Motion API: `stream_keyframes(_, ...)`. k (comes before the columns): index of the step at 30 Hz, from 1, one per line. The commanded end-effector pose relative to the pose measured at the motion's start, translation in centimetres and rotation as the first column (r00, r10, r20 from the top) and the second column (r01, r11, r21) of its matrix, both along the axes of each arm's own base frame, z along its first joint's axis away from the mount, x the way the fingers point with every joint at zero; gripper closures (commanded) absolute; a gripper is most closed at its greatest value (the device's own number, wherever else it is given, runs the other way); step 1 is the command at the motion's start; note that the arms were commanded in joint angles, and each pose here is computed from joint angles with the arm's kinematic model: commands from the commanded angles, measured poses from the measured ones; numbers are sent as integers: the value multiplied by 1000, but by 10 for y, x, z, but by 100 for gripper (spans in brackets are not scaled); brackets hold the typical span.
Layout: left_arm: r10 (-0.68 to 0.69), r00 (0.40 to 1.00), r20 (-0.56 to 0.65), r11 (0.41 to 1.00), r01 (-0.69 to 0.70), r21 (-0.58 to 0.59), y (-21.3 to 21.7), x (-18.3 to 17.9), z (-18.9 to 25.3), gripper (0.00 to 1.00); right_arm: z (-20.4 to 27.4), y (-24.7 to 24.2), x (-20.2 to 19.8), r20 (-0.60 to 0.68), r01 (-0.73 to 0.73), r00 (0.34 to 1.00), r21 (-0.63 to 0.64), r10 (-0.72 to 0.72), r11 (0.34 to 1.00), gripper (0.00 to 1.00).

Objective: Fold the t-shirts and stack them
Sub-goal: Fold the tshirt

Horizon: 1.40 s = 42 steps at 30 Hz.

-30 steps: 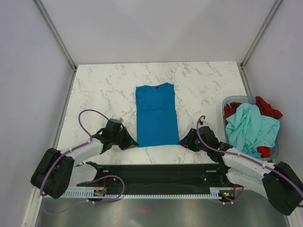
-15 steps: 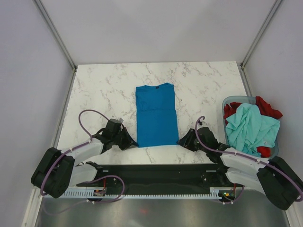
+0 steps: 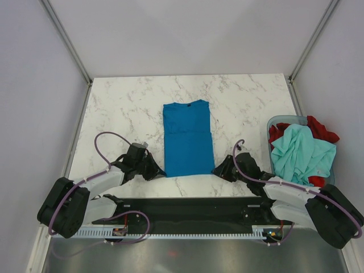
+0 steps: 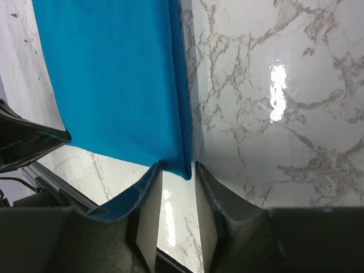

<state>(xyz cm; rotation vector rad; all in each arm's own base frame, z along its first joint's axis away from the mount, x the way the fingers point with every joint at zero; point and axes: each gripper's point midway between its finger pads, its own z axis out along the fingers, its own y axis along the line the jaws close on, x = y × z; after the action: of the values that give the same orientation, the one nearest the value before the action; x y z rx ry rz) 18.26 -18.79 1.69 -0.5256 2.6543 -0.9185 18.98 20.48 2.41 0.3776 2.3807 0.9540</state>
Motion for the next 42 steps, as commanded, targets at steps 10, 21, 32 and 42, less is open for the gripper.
stream_keyframes(10, -20, 999, 35, 1000, 21, -19, -5, 2, 11, 98, -5, 0, -8, -13, -41, 999, -15, 41, 999, 100)
stream_keyframes(21, -41, 999, 0, 998, 41, -41, -17, -18, 20, 98, 28, -13, -11, 74, -34, 997, -37, 36, 999, 100)
stream_keyframes(32, -21, 996, 83, 999, 24, -35, -26, -3, 54, 98, 57, -11, 9, 145, -20, 989, -84, 33, 996, 100)
stream_keyframes(42, 22, 982, 188, 1000, -25, 13, -26, 52, 102, 98, 131, 8, 70, 293, 17, 956, -161, 31, 987, 100)
